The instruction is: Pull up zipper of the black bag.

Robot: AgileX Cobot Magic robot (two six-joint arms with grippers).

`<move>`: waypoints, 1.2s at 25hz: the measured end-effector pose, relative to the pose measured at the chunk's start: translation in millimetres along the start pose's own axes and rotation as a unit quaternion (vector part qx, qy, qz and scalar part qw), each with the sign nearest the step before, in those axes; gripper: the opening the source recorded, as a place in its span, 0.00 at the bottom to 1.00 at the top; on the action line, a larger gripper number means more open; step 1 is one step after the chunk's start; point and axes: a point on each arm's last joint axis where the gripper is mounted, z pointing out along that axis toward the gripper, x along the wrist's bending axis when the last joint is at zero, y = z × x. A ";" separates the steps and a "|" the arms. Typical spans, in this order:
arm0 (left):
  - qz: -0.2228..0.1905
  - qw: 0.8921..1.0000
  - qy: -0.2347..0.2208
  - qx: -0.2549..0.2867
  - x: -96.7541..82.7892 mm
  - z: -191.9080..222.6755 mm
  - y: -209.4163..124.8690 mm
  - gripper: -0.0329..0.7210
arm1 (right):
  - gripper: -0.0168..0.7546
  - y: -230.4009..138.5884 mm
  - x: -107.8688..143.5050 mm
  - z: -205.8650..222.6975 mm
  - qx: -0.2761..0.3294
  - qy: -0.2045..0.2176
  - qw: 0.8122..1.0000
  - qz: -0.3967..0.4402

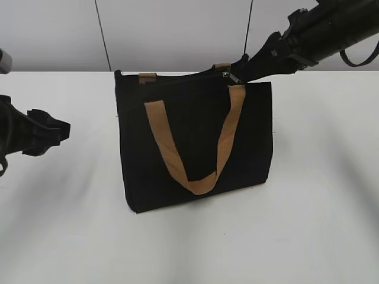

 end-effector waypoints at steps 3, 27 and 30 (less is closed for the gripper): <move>-0.030 0.998 -0.009 0.047 -1.8 -2.5 5.2 0.61 | 0.41 4.5 7.9 -10.5 -0.007 0.000 1.000 -0.013; -0.044 0.993 -0.048 0.094 -9.3 -111.0 5.6 0.62 | 0.42 -89.3 118.1 -94.9 0.044 -0.116 0.991 -0.043; -0.034 0.997 -0.026 0.067 -5.0 -141.3 -0.3 0.62 | 0.42 -102.4 134.2 -121.3 0.028 -0.145 0.988 -0.040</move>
